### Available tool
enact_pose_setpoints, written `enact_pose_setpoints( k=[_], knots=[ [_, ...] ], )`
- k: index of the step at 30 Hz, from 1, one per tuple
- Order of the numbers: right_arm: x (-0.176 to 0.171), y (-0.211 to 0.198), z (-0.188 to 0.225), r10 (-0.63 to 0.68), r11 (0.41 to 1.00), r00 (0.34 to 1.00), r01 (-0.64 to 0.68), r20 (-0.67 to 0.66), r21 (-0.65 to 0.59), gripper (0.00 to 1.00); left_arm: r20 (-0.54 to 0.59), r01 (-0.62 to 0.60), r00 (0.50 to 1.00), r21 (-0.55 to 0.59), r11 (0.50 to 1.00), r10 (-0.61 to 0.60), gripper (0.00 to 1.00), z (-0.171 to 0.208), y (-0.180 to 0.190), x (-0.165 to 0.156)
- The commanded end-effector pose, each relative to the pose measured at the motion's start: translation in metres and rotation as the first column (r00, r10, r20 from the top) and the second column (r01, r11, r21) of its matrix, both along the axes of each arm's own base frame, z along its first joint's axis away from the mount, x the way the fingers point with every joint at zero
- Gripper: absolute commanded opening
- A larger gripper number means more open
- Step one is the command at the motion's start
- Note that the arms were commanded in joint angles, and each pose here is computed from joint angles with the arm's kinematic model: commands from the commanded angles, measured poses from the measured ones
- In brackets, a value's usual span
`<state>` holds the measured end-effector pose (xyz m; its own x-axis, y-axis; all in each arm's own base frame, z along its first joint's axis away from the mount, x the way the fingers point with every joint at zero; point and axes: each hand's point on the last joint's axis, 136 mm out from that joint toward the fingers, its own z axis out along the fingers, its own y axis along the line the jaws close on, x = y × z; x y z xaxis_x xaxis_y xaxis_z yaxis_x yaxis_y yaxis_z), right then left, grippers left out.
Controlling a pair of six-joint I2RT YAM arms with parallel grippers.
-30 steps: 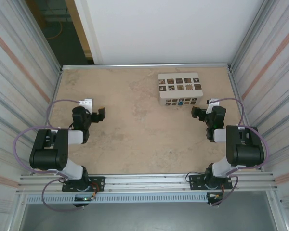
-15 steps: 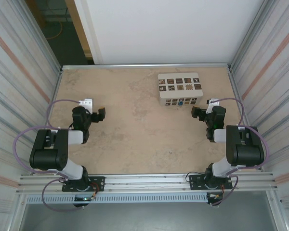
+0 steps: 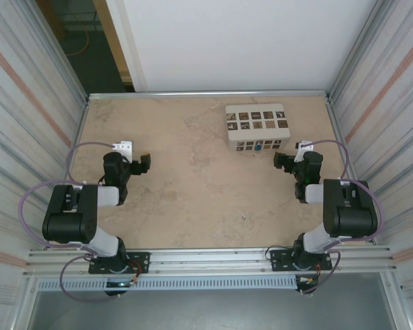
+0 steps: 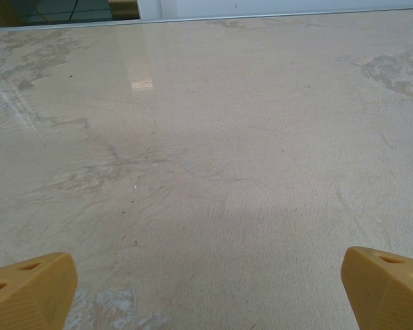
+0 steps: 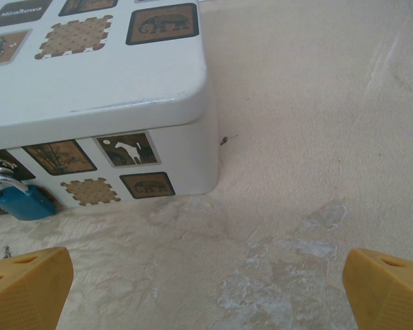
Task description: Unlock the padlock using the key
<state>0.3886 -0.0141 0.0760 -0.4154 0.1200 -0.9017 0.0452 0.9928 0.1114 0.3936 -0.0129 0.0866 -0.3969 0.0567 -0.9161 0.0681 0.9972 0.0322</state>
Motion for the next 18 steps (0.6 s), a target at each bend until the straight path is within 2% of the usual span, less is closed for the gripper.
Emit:
enact_pose_setpoints(
  k=[1, 5, 14, 18],
  knots=[
    [0.005, -0.006, 0.006, -0.035, 0.999, 0.999, 0.035, 0.015, -0.014, 0.99, 0.023, -0.006, 1.000, 0.016, 1.000, 0.006, 0.99, 0.006, 0.003, 0.002],
    [0.006, -0.012, 0.014, -0.072, 0.997, 0.997, 0.072, 0.009, -0.015, 0.99, 0.058, 0.003, 0.998, 0.016, 1.000, -0.004, 0.99, 0.017, 0.001, -0.003],
    [-0.005, -0.016, 0.051, -0.107, 0.994, 0.994, 0.107, 0.018, 0.003, 0.99, 0.110, -0.073, 0.992, 0.039, 0.997, 0.068, 0.99, 0.067, 0.006, -0.014],
    [-0.011, -0.013, 0.071, -0.117, 0.990, 0.993, 0.116, 0.015, 0.082, 0.99, 0.073, -0.133, 0.987, -0.143, 0.981, 0.145, 0.99, 0.097, 0.005, -0.010]
  ],
)
